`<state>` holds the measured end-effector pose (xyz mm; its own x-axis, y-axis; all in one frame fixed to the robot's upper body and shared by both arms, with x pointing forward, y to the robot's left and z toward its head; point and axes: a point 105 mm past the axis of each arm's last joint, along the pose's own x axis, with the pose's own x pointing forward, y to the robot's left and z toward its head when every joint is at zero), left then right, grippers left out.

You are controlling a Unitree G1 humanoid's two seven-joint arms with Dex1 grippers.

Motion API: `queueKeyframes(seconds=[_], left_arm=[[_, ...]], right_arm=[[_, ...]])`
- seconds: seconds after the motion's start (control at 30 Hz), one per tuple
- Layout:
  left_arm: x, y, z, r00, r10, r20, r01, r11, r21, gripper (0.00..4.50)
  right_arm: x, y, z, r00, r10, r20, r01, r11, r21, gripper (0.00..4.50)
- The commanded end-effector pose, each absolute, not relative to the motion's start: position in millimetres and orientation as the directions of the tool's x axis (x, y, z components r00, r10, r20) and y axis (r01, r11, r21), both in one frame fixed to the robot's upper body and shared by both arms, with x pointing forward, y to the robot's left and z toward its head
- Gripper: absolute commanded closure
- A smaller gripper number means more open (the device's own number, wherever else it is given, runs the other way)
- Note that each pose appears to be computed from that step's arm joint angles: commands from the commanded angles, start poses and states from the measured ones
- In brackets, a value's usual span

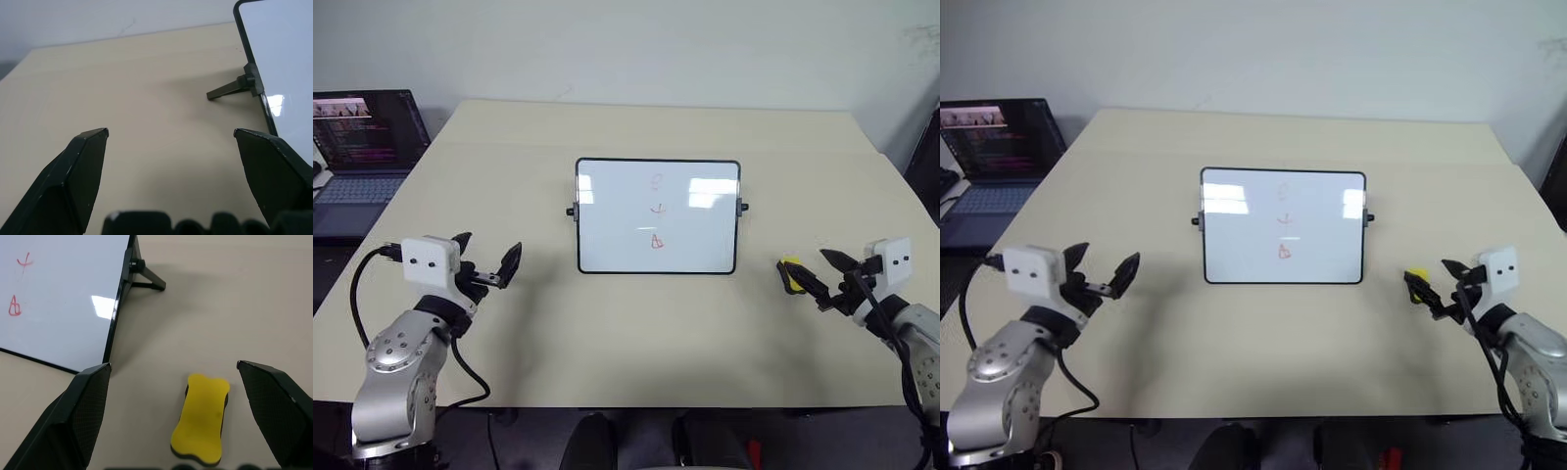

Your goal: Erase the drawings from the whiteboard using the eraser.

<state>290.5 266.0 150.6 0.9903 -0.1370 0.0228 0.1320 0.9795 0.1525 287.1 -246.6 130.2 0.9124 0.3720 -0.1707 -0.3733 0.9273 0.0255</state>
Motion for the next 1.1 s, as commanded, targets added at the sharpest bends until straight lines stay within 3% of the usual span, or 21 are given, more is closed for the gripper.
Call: queueKeyframes(seconds=[0.03,0.13,0.33,0.5,0.57,0.67,0.8,0.97,1.1], left_arm=[[291,266,154,0.991,-0.123,0.056,0.112,0.978,0.177,0.00],[285,272,146,0.998,-0.059,0.023,0.053,0.979,0.198,0.00],[281,271,168,0.989,-0.129,0.069,0.111,0.970,0.217,0.00],[279,259,202,0.944,-0.316,0.095,0.276,0.914,0.296,0.00],[283,250,209,0.927,-0.367,0.074,0.325,0.888,0.326,0.00],[282,202,206,0.763,-0.645,-0.037,0.623,0.718,0.311,0.00],[272,171,189,0.561,-0.809,-0.176,0.816,0.504,0.284,0.00],[278,144,187,0.398,-0.888,-0.233,0.894,0.318,0.314,0.00],[290,133,187,0.332,-0.913,-0.237,0.913,0.248,0.324,0.00]], right_arm=[[289,-245,143,0.919,0.374,-0.122,-0.376,0.927,0.011,0.01],[292,-243,148,0.931,0.356,-0.084,-0.357,0.934,0.010,0.01],[292,-234,169,0.917,0.396,-0.041,-0.396,0.918,0.008,0.01],[297,-216,167,0.895,0.445,-0.028,-0.444,0.895,0.035,0.01],[298,-220,164,0.914,0.403,-0.056,-0.402,0.915,0.021,0.01],[291,-223,171,0.920,0.382,-0.087,-0.385,0.923,-0.019,0.01],[283,-224,168,0.932,0.334,-0.143,-0.346,0.936,-0.067,0.01],[288,-225,161,0.951,0.252,-0.180,-0.258,0.966,-0.010,0.01],[301,-228,146,0.974,0.109,-0.200,-0.117,0.993,-0.032,0.01]])
